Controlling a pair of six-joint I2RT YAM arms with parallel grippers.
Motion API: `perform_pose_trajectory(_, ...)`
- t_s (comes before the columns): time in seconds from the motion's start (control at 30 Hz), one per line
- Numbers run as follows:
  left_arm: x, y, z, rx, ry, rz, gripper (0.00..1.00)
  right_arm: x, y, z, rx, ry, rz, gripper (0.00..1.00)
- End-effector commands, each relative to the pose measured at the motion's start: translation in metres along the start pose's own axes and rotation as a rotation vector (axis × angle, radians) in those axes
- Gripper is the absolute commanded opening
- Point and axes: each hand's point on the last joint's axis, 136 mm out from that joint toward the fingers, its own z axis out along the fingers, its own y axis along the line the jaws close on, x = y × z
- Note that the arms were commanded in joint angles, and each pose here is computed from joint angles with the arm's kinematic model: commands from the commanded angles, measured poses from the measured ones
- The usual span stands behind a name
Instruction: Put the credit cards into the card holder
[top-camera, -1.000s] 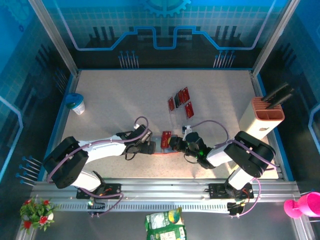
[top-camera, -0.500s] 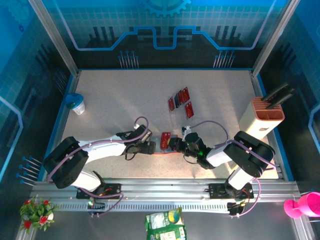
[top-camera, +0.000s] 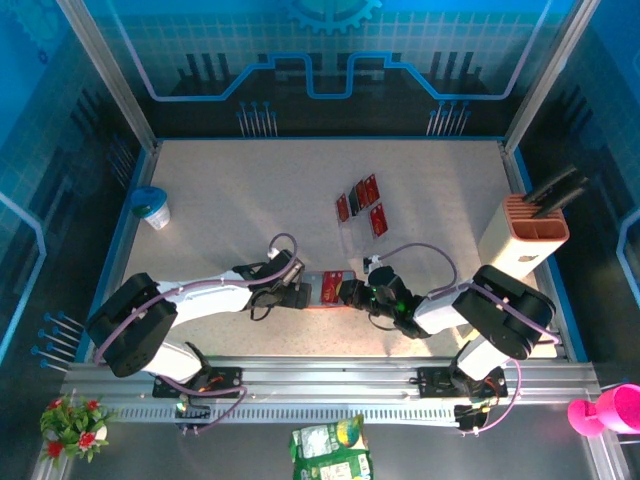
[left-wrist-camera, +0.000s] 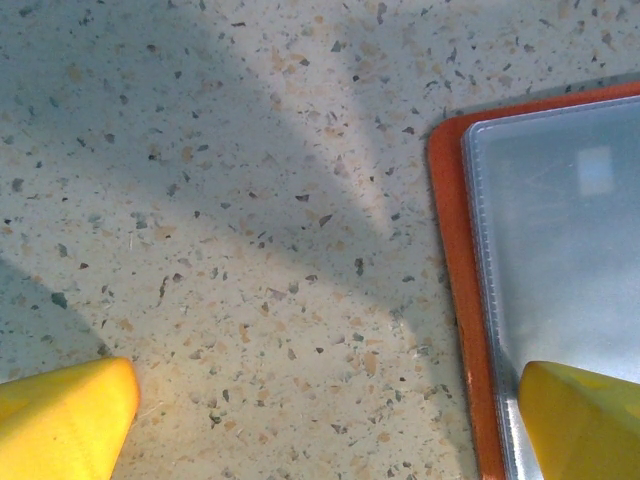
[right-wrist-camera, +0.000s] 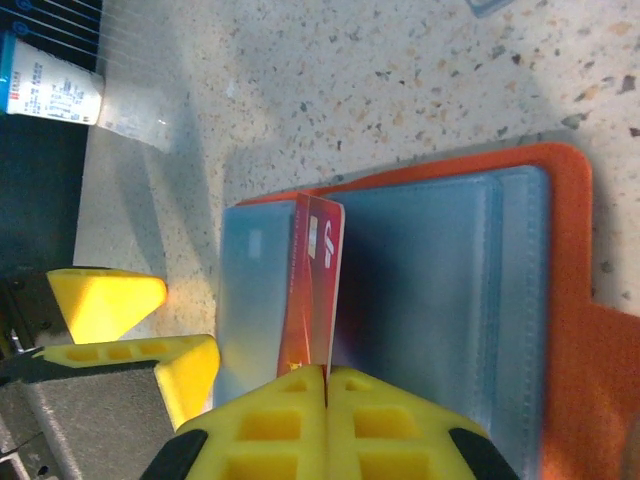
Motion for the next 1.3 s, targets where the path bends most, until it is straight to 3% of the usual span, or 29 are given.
perform_pose_trajectory(0.0,0.012,0.006,0.006,-0.027,0.033,-0.004,0.99,0.011,-0.009,-0.001,0.058,0.042,-0.002,0.00)
perform_pose_trajectory(0.63,0.012,0.006,0.007,-0.026,0.032,-0.002,0.99,0.021,-0.015,0.001,0.143,0.137,-0.011,0.00)
perform_pose_trajectory(1.17,0.012,0.005,0.008,-0.021,0.030,-0.003,0.99,0.040,-0.016,0.020,0.190,0.296,-0.047,0.00)
perform_pose_trajectory(1.2,0.012,0.005,0.007,-0.019,0.028,-0.003,0.99,0.040,-0.015,0.019,0.192,0.304,-0.059,0.02)
perform_pose_trajectory(1.27,0.011,0.004,0.006,-0.017,0.026,-0.006,0.99,0.038,-0.014,0.015,0.211,0.314,-0.083,0.16)
